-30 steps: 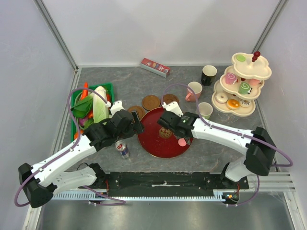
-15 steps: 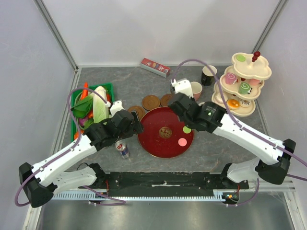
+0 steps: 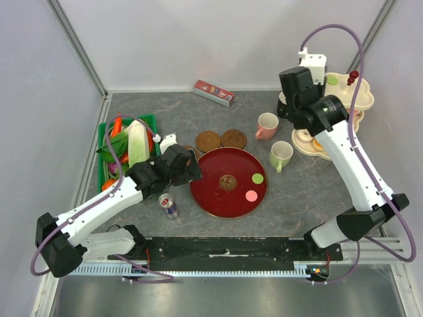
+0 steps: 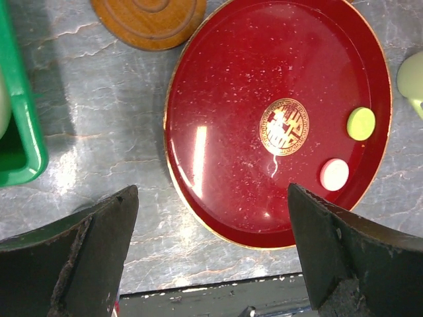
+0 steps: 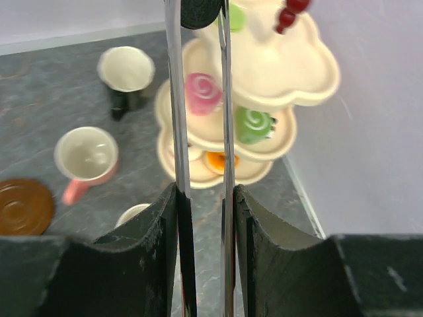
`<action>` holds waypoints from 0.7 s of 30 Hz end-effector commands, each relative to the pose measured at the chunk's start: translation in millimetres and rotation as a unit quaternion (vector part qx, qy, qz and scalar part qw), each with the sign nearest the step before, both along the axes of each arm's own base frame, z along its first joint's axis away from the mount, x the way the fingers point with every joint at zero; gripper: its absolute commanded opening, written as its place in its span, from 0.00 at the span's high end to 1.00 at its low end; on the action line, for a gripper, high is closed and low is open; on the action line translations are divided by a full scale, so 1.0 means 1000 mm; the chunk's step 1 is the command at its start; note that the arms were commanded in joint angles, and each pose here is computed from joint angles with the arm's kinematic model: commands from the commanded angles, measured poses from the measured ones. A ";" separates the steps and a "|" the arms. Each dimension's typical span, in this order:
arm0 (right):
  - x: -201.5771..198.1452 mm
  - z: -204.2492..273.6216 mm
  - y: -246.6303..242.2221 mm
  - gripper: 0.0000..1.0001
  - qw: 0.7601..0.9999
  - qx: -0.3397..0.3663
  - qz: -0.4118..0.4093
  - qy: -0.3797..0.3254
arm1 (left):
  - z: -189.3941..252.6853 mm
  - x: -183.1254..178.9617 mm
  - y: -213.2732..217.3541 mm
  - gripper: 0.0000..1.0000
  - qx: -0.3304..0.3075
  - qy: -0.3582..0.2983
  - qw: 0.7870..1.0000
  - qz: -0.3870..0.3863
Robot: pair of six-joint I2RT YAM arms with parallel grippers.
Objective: Serve the afternoon tea
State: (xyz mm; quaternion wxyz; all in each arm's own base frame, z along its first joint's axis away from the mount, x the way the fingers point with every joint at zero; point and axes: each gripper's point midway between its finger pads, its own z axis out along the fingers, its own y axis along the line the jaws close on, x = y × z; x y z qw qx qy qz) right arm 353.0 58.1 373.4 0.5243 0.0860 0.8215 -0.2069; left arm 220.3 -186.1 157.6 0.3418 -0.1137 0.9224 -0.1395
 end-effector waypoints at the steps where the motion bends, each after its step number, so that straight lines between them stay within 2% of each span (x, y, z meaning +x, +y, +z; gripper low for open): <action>1: 0.007 -0.003 -0.040 0.59 0.999 -0.003 -0.038 0.017 | 0.022 0.027 -0.017 0.01 -0.026 -0.027 0.999 -0.040; 6: 0.008 -0.021 -0.078 0.59 0.996 0.006 -0.077 0.043 | 0.017 0.053 -0.018 0.01 -0.020 -0.017 0.997 -0.072; 12: -0.010 -0.022 -0.082 0.59 0.996 0.033 -0.065 0.044 | -0.001 0.073 -0.013 0.01 0.012 0.000 0.996 -0.090; 18: -0.023 -0.033 -0.101 0.59 0.994 0.019 -0.087 0.065 | -0.016 0.087 -0.012 0.01 0.021 0.017 0.994 -0.107; 21: -0.023 -0.033 -0.110 0.58 0.993 0.016 -0.099 0.067 | -0.015 0.094 -0.020 0.01 0.029 0.006 0.988 -0.151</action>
